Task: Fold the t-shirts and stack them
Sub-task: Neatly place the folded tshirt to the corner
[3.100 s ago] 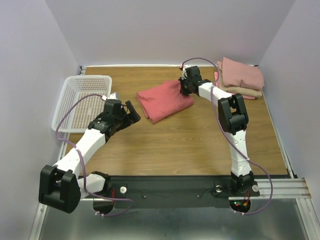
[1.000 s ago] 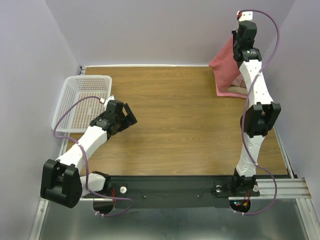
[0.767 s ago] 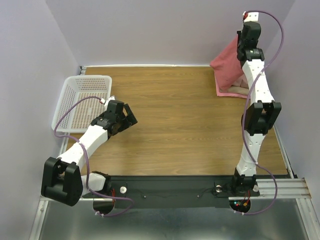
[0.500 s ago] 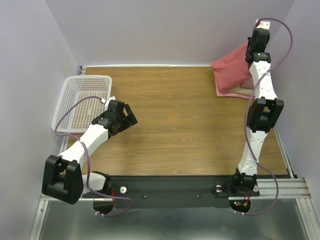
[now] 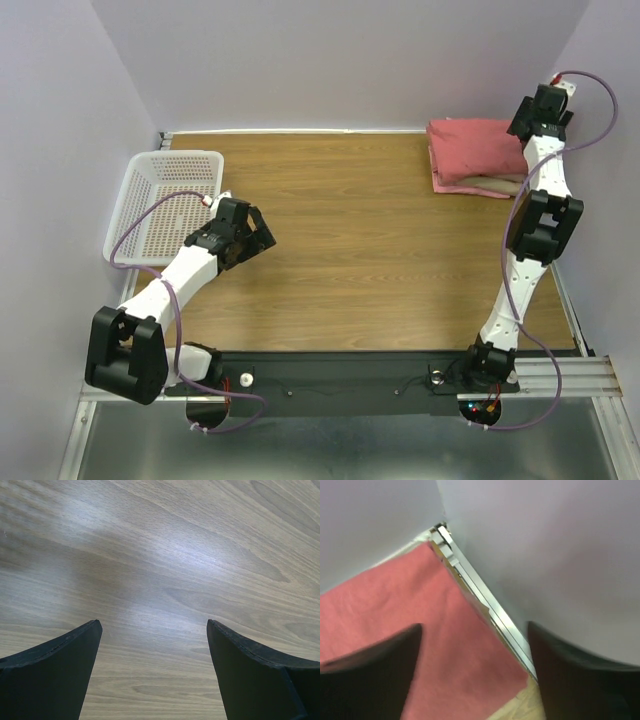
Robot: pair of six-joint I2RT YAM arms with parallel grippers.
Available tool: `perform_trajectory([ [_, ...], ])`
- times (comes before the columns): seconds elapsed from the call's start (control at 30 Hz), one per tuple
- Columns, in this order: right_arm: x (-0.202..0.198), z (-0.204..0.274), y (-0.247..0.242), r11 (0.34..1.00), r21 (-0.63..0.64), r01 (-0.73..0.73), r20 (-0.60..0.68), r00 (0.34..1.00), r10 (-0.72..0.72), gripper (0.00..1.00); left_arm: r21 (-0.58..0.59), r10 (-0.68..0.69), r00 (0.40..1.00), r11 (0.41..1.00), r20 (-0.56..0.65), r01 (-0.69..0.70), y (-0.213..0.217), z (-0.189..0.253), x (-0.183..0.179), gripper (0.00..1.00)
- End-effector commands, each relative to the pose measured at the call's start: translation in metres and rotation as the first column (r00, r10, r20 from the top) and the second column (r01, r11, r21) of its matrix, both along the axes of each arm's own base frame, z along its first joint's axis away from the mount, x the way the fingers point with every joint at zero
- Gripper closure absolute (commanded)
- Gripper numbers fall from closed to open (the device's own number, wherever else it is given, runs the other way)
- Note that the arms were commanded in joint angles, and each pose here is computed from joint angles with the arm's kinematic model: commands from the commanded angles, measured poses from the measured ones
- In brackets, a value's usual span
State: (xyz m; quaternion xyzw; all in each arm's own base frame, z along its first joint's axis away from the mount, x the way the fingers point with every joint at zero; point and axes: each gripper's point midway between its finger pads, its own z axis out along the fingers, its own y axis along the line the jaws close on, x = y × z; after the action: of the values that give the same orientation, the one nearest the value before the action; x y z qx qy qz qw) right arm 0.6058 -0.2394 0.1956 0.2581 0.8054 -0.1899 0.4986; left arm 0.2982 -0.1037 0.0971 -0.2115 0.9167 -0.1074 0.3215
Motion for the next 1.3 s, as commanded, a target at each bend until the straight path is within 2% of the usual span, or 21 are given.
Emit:
perform_trajectory([
  [0.0,0.008,0.025,0.007,1.000,0.016,-0.007,0.099,0.995,0.005,0.00,-0.010,0.008,0.999,1.000,0.036,-0.008,-0.001,0.016,0.009,0.02],
  [0.07,0.007,0.032,0.014,0.999,0.040,-0.033,0.118,0.993,0.028,0.00,-0.014,0.006,0.999,1.000,0.039,-0.006,-0.002,0.019,0.008,0.02],
  [0.17,0.001,0.071,0.037,0.989,0.073,-0.132,0.190,0.975,0.116,0.00,-0.025,0.005,0.998,1.000,0.058,-0.004,-0.002,0.028,0.007,0.02],
  [0.3,-0.026,0.102,0.068,0.965,0.146,-0.219,0.253,0.951,0.178,0.00,-0.039,0.006,0.995,0.999,0.103,-0.002,-0.003,0.049,0.009,0.02],
  [0.33,-0.044,0.114,0.082,0.955,0.156,-0.253,0.265,0.942,0.206,0.00,-0.041,0.010,0.994,0.999,0.107,-0.006,-0.001,0.053,0.005,0.02],
  [0.4,-0.063,0.113,0.106,0.923,0.208,-0.324,0.271,0.926,0.264,0.00,-0.043,0.007,0.991,0.999,0.131,-0.002,0.000,0.062,0.004,0.02],
  [0.43,-0.078,0.082,0.115,0.908,0.264,-0.326,0.218,0.937,0.273,0.00,-0.050,0.014,0.988,0.999,0.153,-0.006,0.001,0.070,0.002,0.02],
  [0.47,-0.100,0.105,0.128,0.897,0.254,-0.361,0.259,0.919,0.296,0.00,-0.056,0.014,0.986,0.998,0.167,-0.005,0.001,0.075,0.000,0.02],
  [0.5,-0.115,0.102,0.133,0.894,0.282,-0.349,0.263,0.924,0.278,0.00,-0.063,0.011,0.984,0.998,0.176,0.000,0.001,0.078,-0.002,0.02],
  [0.53,-0.139,0.055,0.140,0.883,0.350,-0.313,0.181,0.947,0.264,0.00,-0.079,0.017,0.979,0.997,0.203,-0.001,0.001,0.086,-0.005,0.02],
  [0.57,-0.163,0.075,0.147,0.886,0.344,-0.312,0.233,0.942,0.242,0.00,-0.084,0.019,0.978,0.996,0.208,-0.001,0.001,0.087,-0.007,0.02],
  [0.67,-0.217,0.011,0.166,0.856,0.450,-0.255,0.143,0.967,0.213,0.00,-0.111,0.033,0.972,0.994,0.234,-0.007,0.003,0.093,-0.015,0.02],
  [0.7,-0.234,0.020,0.174,0.849,0.453,-0.272,0.185,0.960,0.209,0.00,-0.112,0.036,0.973,0.994,0.227,-0.011,0.004,0.089,-0.019,0.02],
  [0.77,-0.257,0.001,0.186,0.832,0.480,-0.279,0.169,0.960,0.225,0.00,-0.130,0.035,0.973,0.992,0.230,-0.005,0.005,0.090,-0.028,0.02],
  [0.9,-0.318,-0.022,0.219,0.792,0.481,-0.376,0.220,0.926,0.307,0.00,-0.161,0.069,0.962,0.987,0.264,-0.026,0.012,0.092,-0.047,0.01],
  [1.07,-0.342,-0.008,0.240,0.741,0.513,-0.433,0.340,0.895,0.288,0.00,-0.215,0.105,0.946,0.976,0.306,-0.039,0.015,0.094,-0.057,0.01],
  [1.27,-0.350,-0.026,0.233,0.763,0.535,-0.363,0.270,0.929,0.252,0.00,-0.208,0.142,0.944,0.975,0.298,-0.081,0.024,0.086,-0.065,0.02],
])
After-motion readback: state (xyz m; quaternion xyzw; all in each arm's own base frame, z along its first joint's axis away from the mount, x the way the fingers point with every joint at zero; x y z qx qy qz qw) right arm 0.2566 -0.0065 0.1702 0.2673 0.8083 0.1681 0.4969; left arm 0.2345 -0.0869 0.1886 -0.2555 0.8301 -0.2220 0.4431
